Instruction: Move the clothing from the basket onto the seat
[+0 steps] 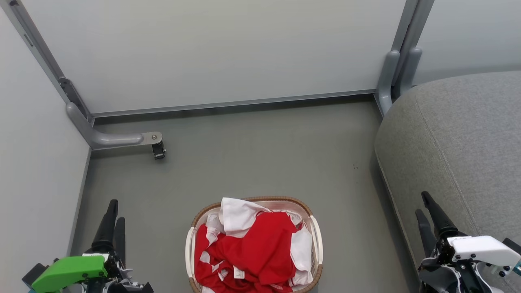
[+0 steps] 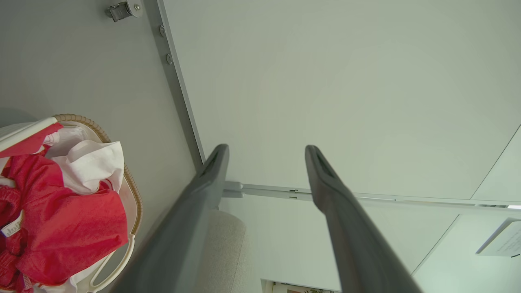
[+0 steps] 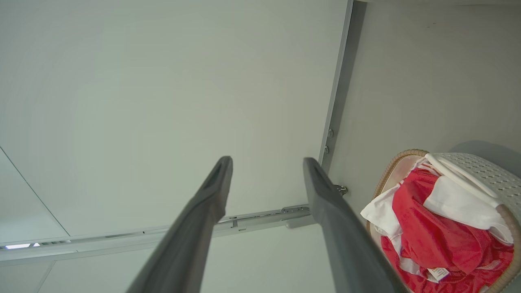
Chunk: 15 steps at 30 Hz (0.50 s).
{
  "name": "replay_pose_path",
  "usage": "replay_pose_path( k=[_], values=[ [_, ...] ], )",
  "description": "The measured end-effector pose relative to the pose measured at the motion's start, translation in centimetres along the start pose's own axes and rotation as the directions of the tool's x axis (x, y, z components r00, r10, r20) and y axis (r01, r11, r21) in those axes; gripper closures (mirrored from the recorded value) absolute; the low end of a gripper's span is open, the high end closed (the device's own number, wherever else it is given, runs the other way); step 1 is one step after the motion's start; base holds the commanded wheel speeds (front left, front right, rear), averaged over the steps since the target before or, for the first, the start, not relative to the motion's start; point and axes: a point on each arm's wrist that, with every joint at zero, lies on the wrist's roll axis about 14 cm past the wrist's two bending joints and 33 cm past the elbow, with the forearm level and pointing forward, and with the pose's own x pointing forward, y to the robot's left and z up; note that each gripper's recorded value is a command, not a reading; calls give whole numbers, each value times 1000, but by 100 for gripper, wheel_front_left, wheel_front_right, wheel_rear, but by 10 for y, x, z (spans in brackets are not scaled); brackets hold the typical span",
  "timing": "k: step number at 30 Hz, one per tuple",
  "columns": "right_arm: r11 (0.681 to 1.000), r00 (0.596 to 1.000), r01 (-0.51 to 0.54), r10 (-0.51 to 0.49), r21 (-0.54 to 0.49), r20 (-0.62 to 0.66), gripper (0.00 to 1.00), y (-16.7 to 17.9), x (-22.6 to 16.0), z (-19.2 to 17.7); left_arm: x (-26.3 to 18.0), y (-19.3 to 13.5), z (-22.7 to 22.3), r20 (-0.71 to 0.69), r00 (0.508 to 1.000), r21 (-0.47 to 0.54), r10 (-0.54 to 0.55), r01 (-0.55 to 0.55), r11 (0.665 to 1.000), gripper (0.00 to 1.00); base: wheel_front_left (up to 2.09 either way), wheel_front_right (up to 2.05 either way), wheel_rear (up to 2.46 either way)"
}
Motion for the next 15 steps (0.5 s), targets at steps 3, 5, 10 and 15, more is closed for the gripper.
replay_pose_path(
  k=[3, 5, 10, 15],
  values=[
    [1000, 1000, 14, -14, -2, 5, 0, -5, -2, -1, -2, 4, -3, -2, 1000, 3, 12, -12, 1000, 0, 0, 0, 0],
    [1000, 1000, 13, -13, -7, 9, 0, -5, -2, -2, -2, 3, -5, -1, 1000, 7, 9, -9, 1000, 0, 0, 0, 0],
    [999, 1000, 11, -11, -30, 21, 0, -4, -2, -2, -1, 0, -10, -5, 1000, 27, 0, 0, 1000, 0, 0, 0, 0],
    [997, 999, 13, -10, -79, 37, 0, -3, -2, 0, -2, -2, -15, -6, 1000, 63, -7, 8, 998, 0, 0, 0, 0]
  ],
)
